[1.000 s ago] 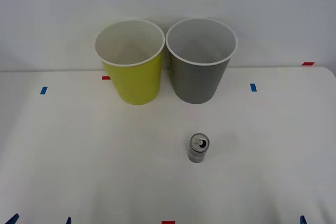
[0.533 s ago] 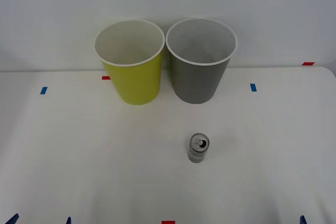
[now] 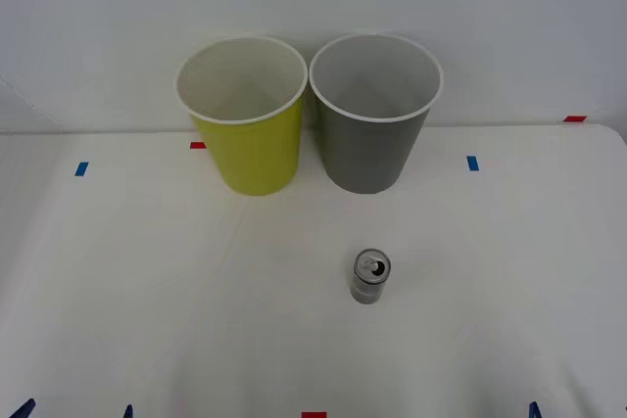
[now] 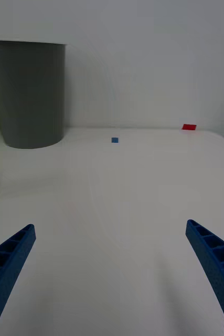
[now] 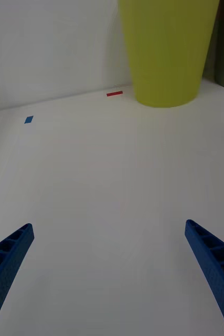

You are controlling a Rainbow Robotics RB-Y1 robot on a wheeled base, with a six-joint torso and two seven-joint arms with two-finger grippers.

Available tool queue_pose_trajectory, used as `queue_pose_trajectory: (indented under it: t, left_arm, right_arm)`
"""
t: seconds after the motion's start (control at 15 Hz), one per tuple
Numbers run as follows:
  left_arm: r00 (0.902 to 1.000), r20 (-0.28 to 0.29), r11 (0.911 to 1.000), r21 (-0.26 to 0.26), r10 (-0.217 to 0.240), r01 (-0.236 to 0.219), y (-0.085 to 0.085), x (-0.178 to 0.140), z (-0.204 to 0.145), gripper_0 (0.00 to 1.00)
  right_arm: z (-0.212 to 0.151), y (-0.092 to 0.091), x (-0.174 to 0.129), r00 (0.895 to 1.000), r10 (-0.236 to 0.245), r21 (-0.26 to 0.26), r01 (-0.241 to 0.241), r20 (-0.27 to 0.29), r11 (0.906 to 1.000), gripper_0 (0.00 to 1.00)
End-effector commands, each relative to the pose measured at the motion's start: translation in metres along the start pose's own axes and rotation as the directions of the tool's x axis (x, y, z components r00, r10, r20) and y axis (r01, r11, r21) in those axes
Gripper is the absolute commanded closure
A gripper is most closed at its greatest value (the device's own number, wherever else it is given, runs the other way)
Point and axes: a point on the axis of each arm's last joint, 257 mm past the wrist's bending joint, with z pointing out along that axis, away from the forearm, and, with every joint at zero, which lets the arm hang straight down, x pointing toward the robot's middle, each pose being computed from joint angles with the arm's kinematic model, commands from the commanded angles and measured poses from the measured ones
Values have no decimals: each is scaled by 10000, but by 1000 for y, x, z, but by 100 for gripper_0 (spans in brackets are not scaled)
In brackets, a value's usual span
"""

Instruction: Put cans in the gray bin and PET bottles in the light green bin.

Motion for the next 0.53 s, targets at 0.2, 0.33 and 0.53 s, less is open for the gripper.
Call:
queue_pose_trajectory:
  t: [0.2,0.33,0.53]
  left_arm:
    - [10000,0,10000,0,0,0,0,0,0,0]
    - [10000,0,10000,0,0,0,0,0,0,0]
    - [10000,0,10000,0,0,0,0,0,0,0]
  right_arm:
    - [38,61,-4,9985,336,-1856,-251,426,9823,0]
    - [56,83,-4,9978,507,-2559,-379,436,9660,0]
    - [73,96,1,9956,636,-3026,-399,689,9523,0]
